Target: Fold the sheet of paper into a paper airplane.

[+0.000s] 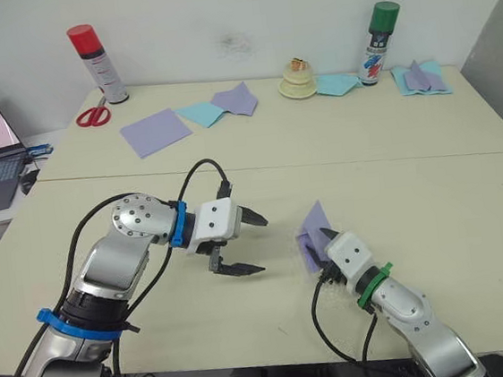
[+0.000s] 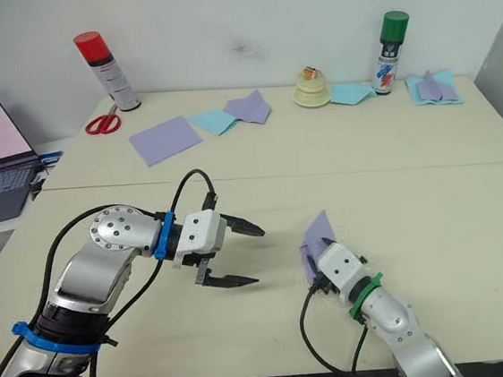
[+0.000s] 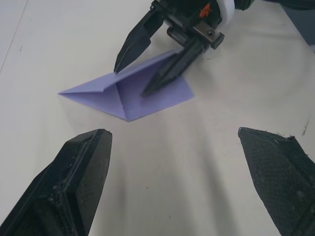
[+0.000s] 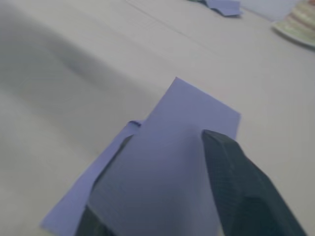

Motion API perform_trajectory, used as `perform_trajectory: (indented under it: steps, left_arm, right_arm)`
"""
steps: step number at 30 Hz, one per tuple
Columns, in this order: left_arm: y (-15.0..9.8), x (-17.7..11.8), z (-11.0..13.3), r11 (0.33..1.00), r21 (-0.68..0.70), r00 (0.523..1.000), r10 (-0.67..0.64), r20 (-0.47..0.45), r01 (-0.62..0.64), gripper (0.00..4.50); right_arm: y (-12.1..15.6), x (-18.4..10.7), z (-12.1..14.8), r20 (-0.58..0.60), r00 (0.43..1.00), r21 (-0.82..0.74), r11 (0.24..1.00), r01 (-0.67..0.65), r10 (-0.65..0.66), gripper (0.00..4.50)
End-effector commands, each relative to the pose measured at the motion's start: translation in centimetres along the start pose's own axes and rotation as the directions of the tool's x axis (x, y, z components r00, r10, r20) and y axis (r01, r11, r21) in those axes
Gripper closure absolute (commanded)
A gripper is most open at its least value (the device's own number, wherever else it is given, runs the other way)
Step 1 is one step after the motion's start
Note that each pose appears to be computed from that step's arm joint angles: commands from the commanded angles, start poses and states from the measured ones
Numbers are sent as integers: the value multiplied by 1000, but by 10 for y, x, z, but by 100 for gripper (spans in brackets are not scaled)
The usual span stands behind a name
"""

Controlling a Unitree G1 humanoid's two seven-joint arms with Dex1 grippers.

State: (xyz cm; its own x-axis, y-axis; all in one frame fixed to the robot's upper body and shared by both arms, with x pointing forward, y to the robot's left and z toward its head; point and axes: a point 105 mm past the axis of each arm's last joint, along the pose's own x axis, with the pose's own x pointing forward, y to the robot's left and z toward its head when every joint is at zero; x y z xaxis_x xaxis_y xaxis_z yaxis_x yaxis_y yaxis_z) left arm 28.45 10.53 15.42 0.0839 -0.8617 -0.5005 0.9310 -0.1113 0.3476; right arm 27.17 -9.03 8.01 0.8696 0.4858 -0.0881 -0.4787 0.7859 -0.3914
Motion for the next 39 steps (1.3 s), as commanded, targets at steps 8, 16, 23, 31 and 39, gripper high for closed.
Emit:
perform_trajectory:
  steps: [8,16,23,31,39]
  left_arm:
    - [-8,-40,11,995,-98,998,-2,57,7,0]
    - [-28,-52,23,988,-144,996,-45,72,55,0]
    - [-36,-54,27,985,-173,998,-17,63,27,0]
    - [-41,-49,32,981,-186,997,-34,74,47,0]
    - [-42,-43,32,981,-182,995,-60,75,72,0]
  right_arm:
    - [-22,0,22,127,886,-175,889,-422,446,447]
    - [-30,9,50,168,666,-435,661,-611,727,447]
    - [-35,17,46,145,586,-553,557,-620,797,447]
    - [-32,15,27,128,563,-518,539,-664,816,447]
    - [-35,11,27,139,552,-475,544,-691,822,359]
